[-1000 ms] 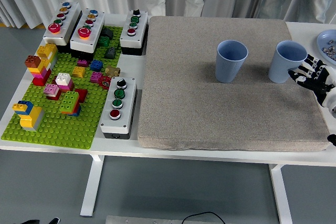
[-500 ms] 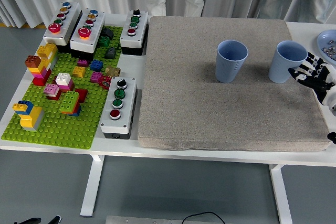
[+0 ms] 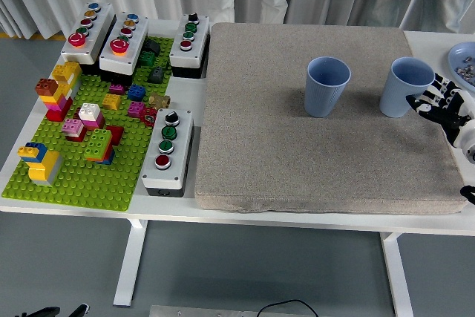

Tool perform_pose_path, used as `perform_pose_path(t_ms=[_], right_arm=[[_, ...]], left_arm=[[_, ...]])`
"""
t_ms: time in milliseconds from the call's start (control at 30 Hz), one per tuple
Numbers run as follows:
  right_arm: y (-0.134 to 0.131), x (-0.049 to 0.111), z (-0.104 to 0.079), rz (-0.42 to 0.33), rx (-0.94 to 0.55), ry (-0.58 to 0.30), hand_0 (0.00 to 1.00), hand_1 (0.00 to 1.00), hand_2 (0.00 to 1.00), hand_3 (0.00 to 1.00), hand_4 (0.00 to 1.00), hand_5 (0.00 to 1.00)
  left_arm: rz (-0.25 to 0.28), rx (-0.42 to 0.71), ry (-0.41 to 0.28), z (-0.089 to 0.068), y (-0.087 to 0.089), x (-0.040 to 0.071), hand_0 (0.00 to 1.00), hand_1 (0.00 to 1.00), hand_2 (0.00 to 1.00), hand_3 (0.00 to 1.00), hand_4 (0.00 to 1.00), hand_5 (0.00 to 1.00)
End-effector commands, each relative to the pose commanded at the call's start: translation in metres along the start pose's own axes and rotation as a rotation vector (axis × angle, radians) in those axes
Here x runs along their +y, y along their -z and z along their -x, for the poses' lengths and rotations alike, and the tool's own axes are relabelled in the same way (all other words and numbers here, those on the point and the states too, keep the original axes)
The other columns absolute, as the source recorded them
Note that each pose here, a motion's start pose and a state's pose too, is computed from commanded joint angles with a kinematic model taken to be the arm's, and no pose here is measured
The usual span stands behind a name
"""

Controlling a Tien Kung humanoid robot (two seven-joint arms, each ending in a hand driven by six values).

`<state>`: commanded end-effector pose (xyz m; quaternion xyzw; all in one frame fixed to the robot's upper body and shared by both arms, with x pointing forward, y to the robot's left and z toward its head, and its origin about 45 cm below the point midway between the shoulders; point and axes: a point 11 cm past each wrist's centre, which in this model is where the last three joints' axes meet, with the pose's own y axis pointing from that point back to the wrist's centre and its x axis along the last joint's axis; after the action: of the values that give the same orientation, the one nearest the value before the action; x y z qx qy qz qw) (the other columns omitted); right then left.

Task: Pick cup pour cup place

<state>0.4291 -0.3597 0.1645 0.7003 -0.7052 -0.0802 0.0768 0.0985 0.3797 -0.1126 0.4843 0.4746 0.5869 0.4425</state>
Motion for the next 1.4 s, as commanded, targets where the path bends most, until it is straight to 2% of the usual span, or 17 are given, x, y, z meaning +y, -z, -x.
perform_pose_path(t_ms=[633, 1400], right_arm=[[-0.014, 0.001, 0.008, 0.025, -0.015, 0.005, 0.884, 0.879, 0.972, 0.890, 0.785, 0.172], [-0.010, -0.006, 0.016, 0.021, -0.020, 0.014, 0.882, 0.877, 0.969, 0.889, 0.785, 0.178]], left_arm=[[-0.008, -0.005, -0.002, -0.001, 0.004, 0.000, 0.764, 0.809, 0.830, 0.667, 0.526, 0.908], [-0.001, -0.006, -0.001, 0.000, -0.001, 0.000, 0.764, 0.808, 0.831, 0.668, 0.527, 0.909]])
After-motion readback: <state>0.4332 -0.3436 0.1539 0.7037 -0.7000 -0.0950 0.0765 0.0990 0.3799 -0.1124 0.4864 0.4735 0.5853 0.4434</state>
